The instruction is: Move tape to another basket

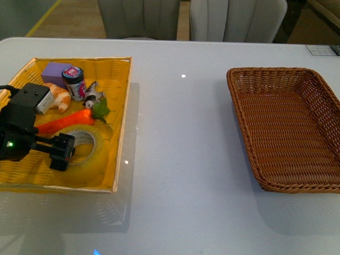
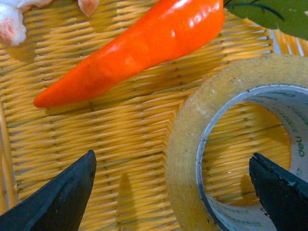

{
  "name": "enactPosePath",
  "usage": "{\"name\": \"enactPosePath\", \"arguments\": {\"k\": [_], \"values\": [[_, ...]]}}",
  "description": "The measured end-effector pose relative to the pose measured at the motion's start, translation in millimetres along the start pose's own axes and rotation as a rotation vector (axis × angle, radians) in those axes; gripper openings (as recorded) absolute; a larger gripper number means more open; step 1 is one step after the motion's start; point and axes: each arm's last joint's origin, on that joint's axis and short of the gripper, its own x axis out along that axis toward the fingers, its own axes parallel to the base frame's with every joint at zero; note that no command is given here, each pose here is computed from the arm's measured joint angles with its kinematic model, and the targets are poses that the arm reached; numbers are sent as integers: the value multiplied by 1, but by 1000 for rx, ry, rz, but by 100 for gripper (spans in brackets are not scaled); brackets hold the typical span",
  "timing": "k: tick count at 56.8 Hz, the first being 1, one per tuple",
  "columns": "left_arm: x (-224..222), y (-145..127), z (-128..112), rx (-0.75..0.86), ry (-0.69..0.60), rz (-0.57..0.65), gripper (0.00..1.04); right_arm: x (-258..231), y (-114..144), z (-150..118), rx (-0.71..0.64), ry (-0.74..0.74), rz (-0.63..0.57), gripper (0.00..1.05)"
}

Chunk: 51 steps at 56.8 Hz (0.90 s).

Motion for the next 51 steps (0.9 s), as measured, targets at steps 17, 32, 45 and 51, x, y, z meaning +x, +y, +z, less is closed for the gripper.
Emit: {"name": "enactPosePath", "arguments": {"k": [17,32,45,51], "values": [[11,-3,1,12,37,31,69,0,0,0,0,0,0,96],[11,-2,1,-29,43,19,27,0,0,0,0,0,0,96],[-6,12,11,-81,2,23,16,0,0,0,0,0,0,96],[-21,20,25,-108,-46,18,16,0,0,0,0,0,0,96]]}}
